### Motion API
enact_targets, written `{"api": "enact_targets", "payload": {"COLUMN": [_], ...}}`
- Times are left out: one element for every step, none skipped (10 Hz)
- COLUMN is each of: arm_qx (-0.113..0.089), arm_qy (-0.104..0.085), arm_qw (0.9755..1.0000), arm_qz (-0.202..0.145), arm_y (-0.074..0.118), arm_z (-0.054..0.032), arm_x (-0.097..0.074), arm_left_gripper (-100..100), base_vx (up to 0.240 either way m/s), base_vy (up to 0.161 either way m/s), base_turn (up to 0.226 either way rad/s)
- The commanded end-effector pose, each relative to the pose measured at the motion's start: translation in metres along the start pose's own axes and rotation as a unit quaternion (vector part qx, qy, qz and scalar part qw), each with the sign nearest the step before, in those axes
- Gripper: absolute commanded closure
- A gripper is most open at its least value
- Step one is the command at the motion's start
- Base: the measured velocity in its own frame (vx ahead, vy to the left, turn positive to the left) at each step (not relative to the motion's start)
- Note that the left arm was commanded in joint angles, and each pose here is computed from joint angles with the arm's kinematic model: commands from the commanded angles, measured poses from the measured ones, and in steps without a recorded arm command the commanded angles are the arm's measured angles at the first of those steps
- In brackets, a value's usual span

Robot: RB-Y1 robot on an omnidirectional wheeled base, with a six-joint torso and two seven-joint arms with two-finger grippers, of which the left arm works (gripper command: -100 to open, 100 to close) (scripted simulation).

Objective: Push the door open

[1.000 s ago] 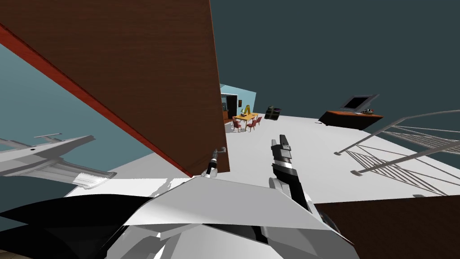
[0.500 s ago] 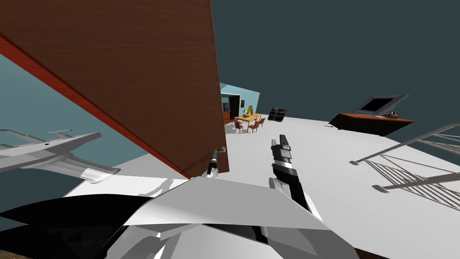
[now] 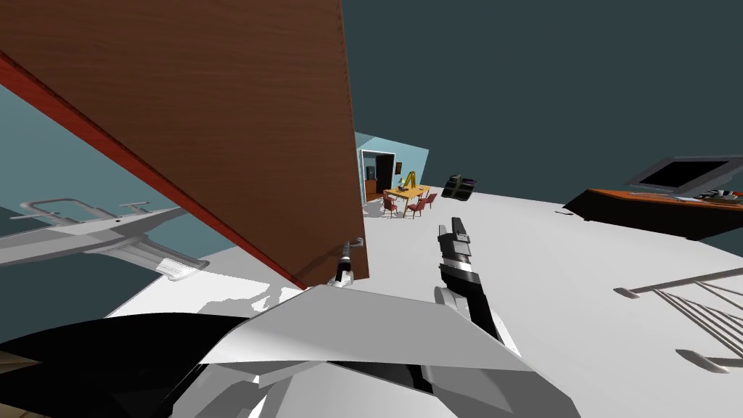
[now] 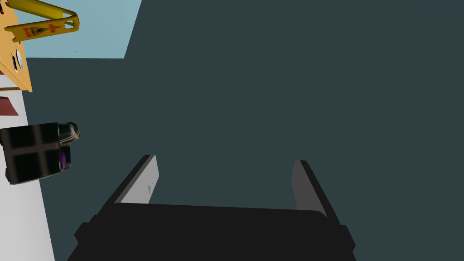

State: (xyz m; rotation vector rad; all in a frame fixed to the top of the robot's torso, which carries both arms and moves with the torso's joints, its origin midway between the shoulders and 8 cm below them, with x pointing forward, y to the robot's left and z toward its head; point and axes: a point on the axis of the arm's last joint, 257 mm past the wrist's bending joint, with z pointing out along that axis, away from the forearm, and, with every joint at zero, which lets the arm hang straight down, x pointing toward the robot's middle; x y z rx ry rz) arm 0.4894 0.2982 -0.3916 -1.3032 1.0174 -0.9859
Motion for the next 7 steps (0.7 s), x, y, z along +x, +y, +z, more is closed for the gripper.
{"api": "enact_targets", "payload": {"arm_qx": [0.001,0.001,-0.001,-0.001,-0.003,0.002,0.002], "arm_qy": [0.007,0.007,0.004,0.004,-0.005,-0.022,-0.022], "arm_qw": [1.0,1.0,0.9999,0.9999,1.0,0.9997,0.9997], "arm_qz": [-0.006,-0.006,-0.011,-0.011,-0.006,0.007,0.007], "arm_y": [-0.003,-0.003,-0.002,-0.002,0.0,-0.003,-0.003], "arm_z": [-0.0017,-0.0017,-0.0036,-0.0036,-0.0045,0.0007,0.0007], "arm_x": [0.016,0.016,0.02,0.02,0.006,-0.02,-0.02], "arm_left_gripper": [100,100,100,100,100,100,100], "base_vx": [0.07,0.018,0.028,0.025,0.003,0.105,0.138], "base_vy": [-0.057,-0.009,-0.021,-0.039,-0.001,-0.042,-0.058], "base_turn": [0.034,-0.014,0.014,0.021,0.035,0.028,0.043]}}
